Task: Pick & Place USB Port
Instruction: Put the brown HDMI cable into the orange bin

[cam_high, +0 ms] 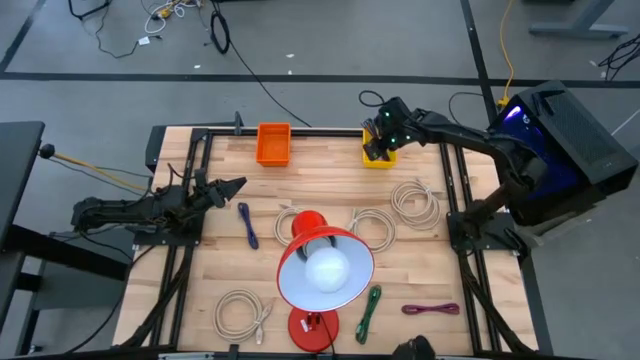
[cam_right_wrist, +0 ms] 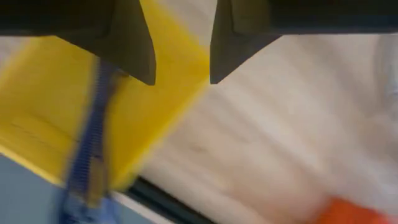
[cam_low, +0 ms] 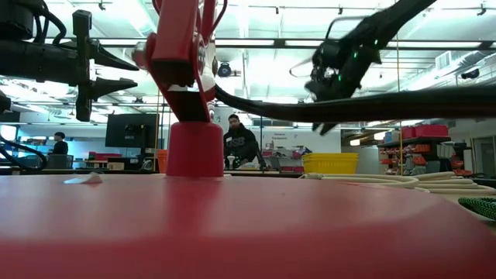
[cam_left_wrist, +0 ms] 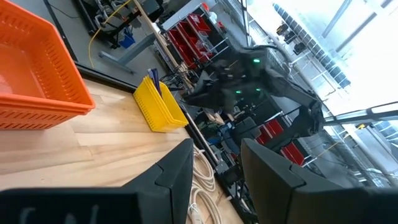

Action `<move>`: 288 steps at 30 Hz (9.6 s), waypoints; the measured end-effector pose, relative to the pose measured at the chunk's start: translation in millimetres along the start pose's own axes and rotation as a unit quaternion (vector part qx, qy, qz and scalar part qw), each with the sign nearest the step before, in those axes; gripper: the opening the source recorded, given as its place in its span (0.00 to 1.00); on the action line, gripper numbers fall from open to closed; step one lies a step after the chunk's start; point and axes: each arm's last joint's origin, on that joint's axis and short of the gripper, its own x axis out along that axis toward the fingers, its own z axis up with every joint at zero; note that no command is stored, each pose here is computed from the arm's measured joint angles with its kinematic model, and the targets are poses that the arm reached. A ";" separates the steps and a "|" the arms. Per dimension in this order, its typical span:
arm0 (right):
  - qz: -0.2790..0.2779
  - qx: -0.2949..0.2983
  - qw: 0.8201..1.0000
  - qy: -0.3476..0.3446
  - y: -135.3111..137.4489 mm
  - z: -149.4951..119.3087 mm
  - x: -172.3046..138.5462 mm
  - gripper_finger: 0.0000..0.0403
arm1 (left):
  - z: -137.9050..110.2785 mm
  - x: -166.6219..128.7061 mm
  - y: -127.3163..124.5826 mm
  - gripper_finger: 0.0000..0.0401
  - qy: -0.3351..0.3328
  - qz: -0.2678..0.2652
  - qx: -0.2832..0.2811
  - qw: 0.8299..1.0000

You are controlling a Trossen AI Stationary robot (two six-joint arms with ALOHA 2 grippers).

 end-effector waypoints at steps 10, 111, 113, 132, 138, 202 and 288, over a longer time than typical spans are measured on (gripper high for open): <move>0.013 -0.167 0.981 0.095 78.0 -51.3 -20.6 0.40 | -0.5 0.0 0.6 0.35 0.003 0.003 0.002 1.000; 0.177 -0.336 0.921 -0.088 244.6 11.0 -93.4 0.03 | 52.0 142.7 -143.5 0.35 0.115 -0.074 0.139 0.981; 0.162 -0.347 0.920 -0.088 246.0 7.9 -93.7 0.03 | 57.9 151.8 -151.0 0.35 0.118 -0.091 0.144 0.978; 0.091 -0.362 0.923 -0.095 232.9 13.6 -92.5 0.02 | 47.2 179.2 -153.0 0.35 0.175 -0.116 0.112 0.971; 0.115 -0.351 0.924 -0.096 236.2 13.7 -92.8 0.02 | 45.1 182.4 -151.0 0.35 0.171 -0.108 0.112 0.973; 0.057 -0.325 0.938 -0.105 217.3 19.1 -109.0 0.37 | 125.0 167.4 -64.3 0.08 0.151 0.177 0.252 0.939; 0.030 -0.292 0.950 -0.106 213.0 20.9 -106.9 0.37 | 114.7 141.4 49.6 0.27 0.254 0.268 0.129 0.920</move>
